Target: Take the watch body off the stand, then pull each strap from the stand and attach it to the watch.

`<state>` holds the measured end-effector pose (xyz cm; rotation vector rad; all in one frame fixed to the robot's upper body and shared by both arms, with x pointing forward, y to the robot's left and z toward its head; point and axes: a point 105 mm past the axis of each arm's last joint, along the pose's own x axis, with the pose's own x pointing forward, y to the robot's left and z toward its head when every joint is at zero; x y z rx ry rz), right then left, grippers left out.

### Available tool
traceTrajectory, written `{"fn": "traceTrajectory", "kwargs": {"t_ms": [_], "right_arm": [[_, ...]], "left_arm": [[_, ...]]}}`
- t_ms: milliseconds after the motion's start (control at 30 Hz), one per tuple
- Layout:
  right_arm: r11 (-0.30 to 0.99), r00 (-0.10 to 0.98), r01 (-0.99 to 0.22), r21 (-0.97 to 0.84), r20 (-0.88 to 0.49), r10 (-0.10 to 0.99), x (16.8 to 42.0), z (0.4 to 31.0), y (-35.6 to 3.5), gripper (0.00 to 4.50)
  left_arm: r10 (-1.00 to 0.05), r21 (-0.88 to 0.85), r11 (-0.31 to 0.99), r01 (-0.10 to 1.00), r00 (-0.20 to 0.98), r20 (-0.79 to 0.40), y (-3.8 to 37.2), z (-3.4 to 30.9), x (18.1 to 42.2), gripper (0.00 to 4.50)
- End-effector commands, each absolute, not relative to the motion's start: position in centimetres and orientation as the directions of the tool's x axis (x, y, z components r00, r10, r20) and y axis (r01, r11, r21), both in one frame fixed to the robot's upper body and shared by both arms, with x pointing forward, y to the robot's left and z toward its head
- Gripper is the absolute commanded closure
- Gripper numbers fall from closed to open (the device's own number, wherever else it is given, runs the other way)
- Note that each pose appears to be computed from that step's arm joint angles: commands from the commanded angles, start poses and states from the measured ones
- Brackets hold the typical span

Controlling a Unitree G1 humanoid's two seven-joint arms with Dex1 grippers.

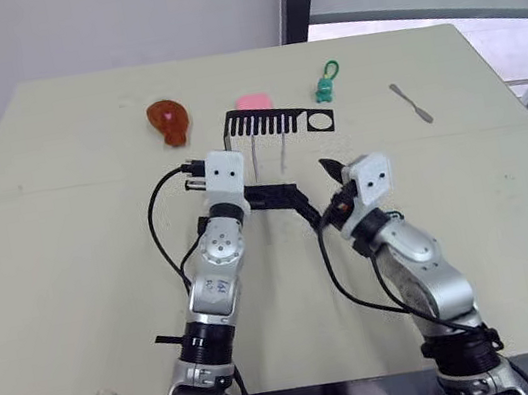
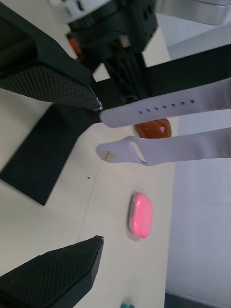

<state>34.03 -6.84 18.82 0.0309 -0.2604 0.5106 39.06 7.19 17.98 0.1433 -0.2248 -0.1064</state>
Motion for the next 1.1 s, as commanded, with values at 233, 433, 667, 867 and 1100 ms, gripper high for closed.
{"fn": "traceTrajectory", "kwargs": {"t_ms": [233, 433, 667, 867, 1100], "right_arm": [[0.905, 0.85, -0.423, -0.052, 0.323, 0.416, 35.8, 21.3, -5.8, 0.0], [0.906, 0.854, -0.417, -0.073, 0.311, 0.418, 36.2, 20.9, -5.7, 0.0], [0.902, 0.849, -0.426, -0.071, 0.313, 0.425, 36.4, 21.1, -5.2, 0.0], [0.895, 0.84, -0.44, -0.074, 0.317, 0.44, 36.5, 21.1, -4.8, 0.87], [0.876, 0.817, -0.473, -0.089, 0.328, 0.475, 36.0, 21.2, -4.1, 4.29]], "left_arm": [[-0.113, 0.158, 0.984, 0.076, 0.963, 0.245, 7.0, 18.8, 39.0, 4.45], [-0.116, 0.155, 0.985, 0.08, 0.963, 0.242, 6.9, 18.7, 38.9, 4.45], [-0.118, 0.155, 0.985, 0.082, 0.964, 0.239, 6.8, 18.7, 38.8, 4.45], [-0.116, 0.155, 0.985, 0.081, 0.965, 0.237, 7.0, 18.7, 38.8, 4.5], [-0.119, 0.157, 0.984, 0.084, 0.966, 0.23, 7.0, 18.5, 38.7, 4.5]]}}
